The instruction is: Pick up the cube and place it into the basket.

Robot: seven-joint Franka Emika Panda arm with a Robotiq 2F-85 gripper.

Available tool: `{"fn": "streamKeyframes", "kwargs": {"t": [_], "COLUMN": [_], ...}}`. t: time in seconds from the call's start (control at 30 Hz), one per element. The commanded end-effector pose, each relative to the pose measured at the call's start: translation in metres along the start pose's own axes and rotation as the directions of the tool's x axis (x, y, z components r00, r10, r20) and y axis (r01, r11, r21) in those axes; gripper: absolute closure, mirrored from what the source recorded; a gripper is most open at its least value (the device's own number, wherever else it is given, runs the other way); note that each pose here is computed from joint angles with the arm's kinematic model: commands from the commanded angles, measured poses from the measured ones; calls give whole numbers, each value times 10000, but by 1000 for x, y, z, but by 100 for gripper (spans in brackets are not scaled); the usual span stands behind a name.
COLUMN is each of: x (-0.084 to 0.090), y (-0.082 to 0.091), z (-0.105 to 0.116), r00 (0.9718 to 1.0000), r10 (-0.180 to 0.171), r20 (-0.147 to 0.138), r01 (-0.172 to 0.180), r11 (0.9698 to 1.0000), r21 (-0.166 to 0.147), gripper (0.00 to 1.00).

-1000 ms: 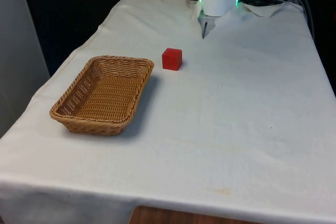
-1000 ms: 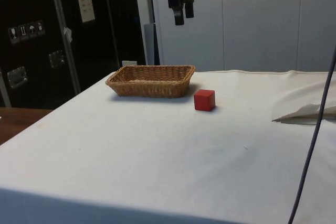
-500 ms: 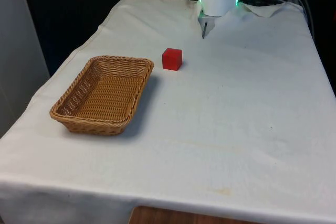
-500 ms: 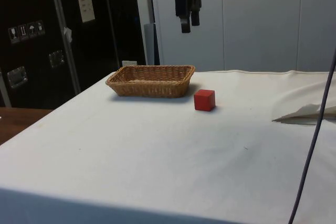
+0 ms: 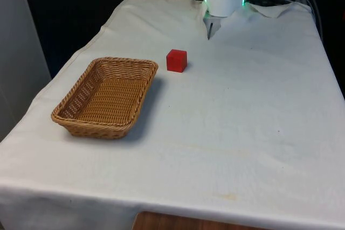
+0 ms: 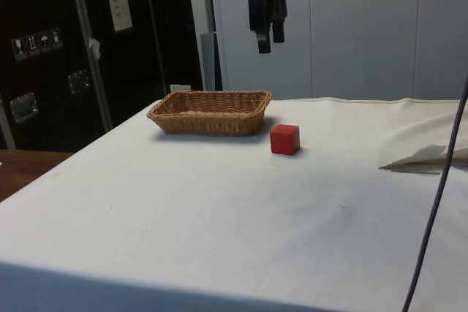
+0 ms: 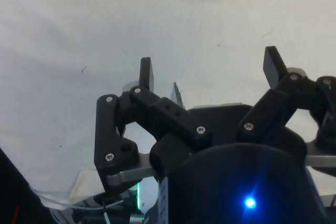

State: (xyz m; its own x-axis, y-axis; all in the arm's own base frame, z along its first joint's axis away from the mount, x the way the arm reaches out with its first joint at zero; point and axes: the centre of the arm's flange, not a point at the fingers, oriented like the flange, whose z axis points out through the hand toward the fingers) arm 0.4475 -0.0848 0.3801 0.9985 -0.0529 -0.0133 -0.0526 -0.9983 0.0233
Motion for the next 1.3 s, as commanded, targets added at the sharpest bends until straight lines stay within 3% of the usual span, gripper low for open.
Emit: {"fn": "streamKeyframes", "kwargs": {"t": [0.0,0.2,0.5,0.53,0.57,0.8,0.83,0.87,1.27], "x": [0,1,-1,-1,-1,-2,-2,-2,-3], "y": [1,0,-1,-1,-1,-2,-2,-1,3], "z": [2,4,17,15,19,33,32,37,60], "r00": [9999,9999,9998,9999,9997,9992,9995,9989,9983], "r10": [93,108,166,128,168,208,193,229,310], "r20": [-60,77,-128,-8,-149,-347,-256,-400,-488], "r01": [-93,-108,-166,-128,-168,-206,-193,-226,-300], "r11": [10000,9999,9999,9999,9999,9998,9998,9997,9994], "r21": [-20,-26,7,-28,14,55,2,70,197], "gripper": [0,0,0,0,0,0,0,0,0]}}
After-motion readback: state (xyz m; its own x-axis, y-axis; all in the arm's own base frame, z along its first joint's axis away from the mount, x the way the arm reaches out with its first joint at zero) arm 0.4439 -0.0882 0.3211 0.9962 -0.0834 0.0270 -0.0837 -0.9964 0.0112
